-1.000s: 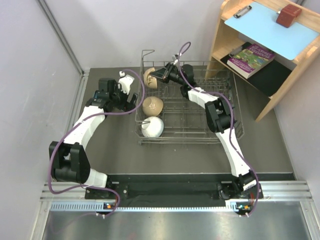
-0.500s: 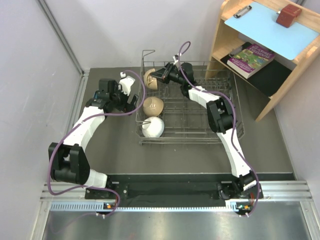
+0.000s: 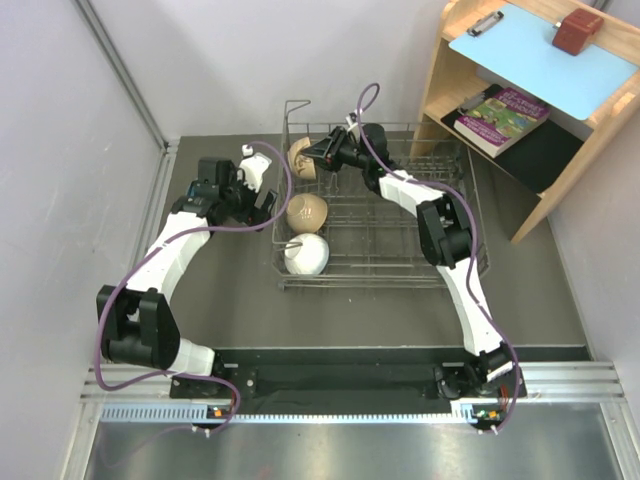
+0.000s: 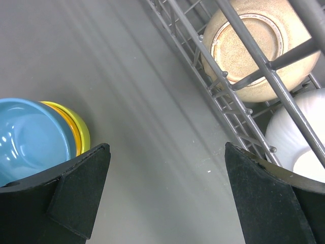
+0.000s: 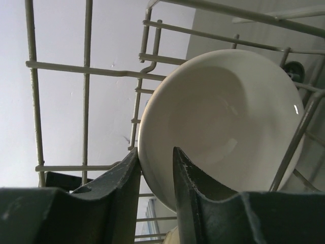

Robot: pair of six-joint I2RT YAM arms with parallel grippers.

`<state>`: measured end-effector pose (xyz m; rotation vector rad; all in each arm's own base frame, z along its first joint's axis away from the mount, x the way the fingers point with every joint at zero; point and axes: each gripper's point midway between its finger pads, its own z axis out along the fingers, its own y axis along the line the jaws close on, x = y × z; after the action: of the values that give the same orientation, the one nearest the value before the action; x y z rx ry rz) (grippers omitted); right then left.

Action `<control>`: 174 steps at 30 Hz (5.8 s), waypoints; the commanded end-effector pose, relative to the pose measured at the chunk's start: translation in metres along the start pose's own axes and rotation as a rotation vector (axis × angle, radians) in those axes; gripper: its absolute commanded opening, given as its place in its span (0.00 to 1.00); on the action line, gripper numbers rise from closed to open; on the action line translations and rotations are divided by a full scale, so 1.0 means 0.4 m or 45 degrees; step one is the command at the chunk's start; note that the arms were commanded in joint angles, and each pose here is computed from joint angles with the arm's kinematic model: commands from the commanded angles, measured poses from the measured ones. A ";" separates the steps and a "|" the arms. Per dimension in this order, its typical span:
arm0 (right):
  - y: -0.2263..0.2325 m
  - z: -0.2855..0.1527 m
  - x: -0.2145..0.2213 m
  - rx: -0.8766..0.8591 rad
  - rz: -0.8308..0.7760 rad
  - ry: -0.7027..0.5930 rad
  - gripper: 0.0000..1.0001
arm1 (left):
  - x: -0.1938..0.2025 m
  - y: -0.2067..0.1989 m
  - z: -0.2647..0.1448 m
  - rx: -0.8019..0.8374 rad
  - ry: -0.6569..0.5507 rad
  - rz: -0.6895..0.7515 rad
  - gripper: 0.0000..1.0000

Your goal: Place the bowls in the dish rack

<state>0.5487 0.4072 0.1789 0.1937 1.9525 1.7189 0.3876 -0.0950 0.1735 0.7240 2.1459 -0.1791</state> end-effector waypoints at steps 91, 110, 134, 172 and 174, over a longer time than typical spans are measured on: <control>0.349 -0.675 0.184 0.408 -1.440 0.211 0.59 | 0.092 0.462 -0.005 -0.639 0.030 -0.151 0.99; 0.315 -0.665 0.175 0.446 -1.424 0.224 0.59 | 0.144 0.562 0.048 -0.655 0.056 -0.236 0.82; 0.319 -0.664 0.158 0.473 -1.428 0.204 0.59 | 0.140 0.559 0.038 -0.630 0.040 -0.255 0.13; 0.331 -0.663 0.166 0.431 -1.466 0.215 0.61 | 0.126 0.506 -0.007 -0.534 -0.001 -0.290 0.00; 0.328 -0.662 0.168 0.430 -1.464 0.218 0.61 | 0.139 0.506 0.009 -0.520 0.026 -0.298 0.00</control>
<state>0.3375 0.2257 0.2764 -0.8077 1.9229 0.6640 0.4607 0.0941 0.1467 0.2529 2.2409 0.1616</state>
